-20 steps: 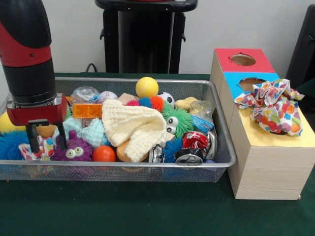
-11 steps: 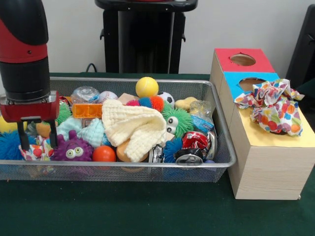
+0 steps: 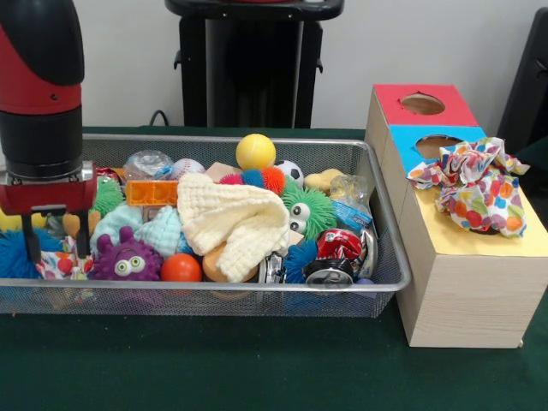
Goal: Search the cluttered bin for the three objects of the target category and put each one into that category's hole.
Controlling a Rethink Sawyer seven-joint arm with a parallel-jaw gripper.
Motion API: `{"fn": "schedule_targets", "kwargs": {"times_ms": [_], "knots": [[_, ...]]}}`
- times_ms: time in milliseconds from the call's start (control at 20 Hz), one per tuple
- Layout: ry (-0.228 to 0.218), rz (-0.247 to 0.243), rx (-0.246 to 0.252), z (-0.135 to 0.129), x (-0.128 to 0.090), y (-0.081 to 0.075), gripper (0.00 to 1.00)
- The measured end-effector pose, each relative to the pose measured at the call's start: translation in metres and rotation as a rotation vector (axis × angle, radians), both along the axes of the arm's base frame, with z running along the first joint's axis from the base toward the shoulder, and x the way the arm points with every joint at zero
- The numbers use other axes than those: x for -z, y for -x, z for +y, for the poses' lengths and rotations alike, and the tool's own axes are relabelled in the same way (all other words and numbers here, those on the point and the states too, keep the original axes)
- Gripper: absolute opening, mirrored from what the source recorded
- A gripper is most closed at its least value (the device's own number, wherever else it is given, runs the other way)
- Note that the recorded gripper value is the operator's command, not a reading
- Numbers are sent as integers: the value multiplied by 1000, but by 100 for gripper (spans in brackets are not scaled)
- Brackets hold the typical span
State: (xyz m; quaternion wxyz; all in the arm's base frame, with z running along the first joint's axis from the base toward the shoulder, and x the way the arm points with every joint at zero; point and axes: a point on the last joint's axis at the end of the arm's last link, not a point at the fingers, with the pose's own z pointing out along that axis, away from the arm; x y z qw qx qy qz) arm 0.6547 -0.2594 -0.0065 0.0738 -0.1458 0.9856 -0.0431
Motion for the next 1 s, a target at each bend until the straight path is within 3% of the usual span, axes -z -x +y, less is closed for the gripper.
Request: {"fn": "schedule_targets", "kwargs": {"times_ms": [550, 1000], "knots": [[15, 62, -25, 12, 27, 19, 100], [29, 56, -38, 17, 36, 23, 100]]}}
